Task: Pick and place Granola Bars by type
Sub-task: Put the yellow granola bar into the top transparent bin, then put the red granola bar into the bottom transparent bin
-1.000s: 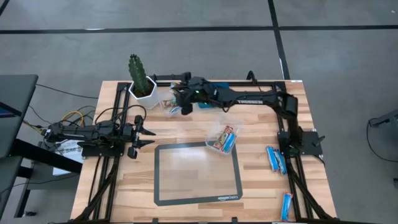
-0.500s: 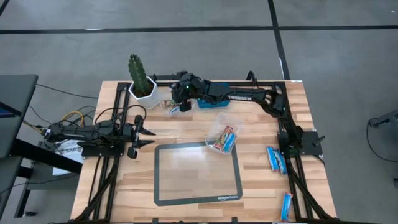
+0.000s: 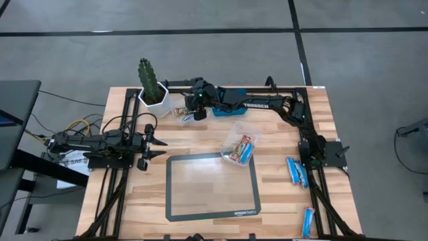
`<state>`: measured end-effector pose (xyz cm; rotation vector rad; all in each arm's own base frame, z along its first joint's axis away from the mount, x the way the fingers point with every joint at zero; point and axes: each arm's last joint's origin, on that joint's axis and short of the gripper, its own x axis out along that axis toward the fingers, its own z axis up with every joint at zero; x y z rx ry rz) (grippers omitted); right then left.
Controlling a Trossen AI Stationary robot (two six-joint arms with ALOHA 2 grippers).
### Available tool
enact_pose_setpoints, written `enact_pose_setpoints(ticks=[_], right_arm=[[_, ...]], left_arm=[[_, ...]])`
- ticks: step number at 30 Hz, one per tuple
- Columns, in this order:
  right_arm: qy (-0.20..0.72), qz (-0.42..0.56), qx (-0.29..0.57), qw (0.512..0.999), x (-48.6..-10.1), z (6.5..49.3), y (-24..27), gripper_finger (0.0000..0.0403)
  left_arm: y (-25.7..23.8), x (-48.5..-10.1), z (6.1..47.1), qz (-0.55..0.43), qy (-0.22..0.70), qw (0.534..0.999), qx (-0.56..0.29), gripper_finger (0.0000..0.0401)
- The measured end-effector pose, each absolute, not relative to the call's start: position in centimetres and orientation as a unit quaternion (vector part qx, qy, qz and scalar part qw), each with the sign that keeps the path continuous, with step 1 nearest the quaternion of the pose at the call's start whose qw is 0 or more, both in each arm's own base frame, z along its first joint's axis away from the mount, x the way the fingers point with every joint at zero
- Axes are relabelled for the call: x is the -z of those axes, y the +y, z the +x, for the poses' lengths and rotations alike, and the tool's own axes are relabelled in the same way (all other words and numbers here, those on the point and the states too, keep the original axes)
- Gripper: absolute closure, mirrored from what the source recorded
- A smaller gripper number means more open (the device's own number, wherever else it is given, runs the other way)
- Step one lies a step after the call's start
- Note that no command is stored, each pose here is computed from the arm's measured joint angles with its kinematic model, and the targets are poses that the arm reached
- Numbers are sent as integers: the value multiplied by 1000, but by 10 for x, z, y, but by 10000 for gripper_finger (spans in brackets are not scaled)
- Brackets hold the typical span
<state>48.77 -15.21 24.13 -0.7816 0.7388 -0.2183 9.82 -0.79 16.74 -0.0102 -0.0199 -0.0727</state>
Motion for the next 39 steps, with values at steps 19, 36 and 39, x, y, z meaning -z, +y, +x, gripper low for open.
enact_pose_setpoints(ticks=[19,36,39], right_arm=[[407,-304,104,855,-262,471,-120,176],[599,19,193,777,-316,373,-36,177],[635,48,221,739,-319,357,-23,177]], left_arm=[[-8,-167,98,-4,-10,999,36,266],[-8,-167,98,-2,-10,999,36,266],[-8,-167,98,-2,-10,999,36,266]])
